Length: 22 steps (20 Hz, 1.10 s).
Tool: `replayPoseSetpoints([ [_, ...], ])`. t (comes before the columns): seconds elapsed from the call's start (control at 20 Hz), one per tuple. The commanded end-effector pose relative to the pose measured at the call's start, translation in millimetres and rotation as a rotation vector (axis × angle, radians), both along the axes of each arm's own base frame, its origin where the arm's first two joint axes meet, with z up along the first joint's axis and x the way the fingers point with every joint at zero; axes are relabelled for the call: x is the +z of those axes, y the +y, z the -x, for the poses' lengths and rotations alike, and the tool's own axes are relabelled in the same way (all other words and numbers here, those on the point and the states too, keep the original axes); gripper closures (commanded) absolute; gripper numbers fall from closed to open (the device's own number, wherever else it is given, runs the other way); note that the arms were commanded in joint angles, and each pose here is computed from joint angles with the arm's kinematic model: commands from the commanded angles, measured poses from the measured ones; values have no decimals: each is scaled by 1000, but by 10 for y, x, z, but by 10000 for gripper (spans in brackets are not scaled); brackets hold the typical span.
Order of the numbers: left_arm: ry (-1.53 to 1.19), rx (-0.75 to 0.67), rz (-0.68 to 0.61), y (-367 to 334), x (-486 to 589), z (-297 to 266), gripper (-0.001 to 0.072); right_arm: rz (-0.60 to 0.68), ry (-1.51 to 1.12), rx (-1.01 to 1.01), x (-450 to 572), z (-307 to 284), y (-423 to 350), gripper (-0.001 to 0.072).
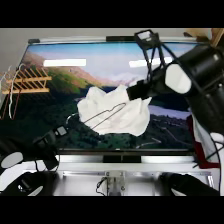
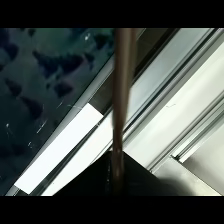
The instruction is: Fold the shirts.
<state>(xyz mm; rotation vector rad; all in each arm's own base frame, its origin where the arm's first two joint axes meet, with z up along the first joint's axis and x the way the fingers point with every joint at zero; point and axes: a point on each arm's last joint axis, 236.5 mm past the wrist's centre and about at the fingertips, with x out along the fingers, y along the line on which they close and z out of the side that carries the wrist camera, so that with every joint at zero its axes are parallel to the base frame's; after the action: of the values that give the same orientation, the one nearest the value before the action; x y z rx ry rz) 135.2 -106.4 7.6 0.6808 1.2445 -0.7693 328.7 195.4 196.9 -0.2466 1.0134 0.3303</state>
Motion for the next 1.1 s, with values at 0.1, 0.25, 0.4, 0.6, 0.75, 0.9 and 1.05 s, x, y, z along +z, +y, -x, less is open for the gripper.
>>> replayPoseSetpoints([
  [0.1,-61,-154,99,-316,56,-110,666,-73,-39,31,129,-2,140,647],
  [0.25,-56,-223,158,-543,18,-150,666,-190,-118,76,297,-134,426,647],
  [0.4,-75,-276,203,-733,-21,-248,666,-308,-144,133,435,-136,714,647],
  [0.6,-169,-232,322,-1083,78,-573,666,-441,-108,188,549,4,1000,647],
  [0.75,-170,-183,350,-1250,106,-785,665,-550,-70,261,673,178,1241,647],
  [0.9,-146,-129,347,-1355,9,-961,666,-598,-50,301,742,285,1338,647],
  [1.05,-161,-58,360,-1389,-7,-1136,666,-605,-61,314,802,325,1328,647],
])
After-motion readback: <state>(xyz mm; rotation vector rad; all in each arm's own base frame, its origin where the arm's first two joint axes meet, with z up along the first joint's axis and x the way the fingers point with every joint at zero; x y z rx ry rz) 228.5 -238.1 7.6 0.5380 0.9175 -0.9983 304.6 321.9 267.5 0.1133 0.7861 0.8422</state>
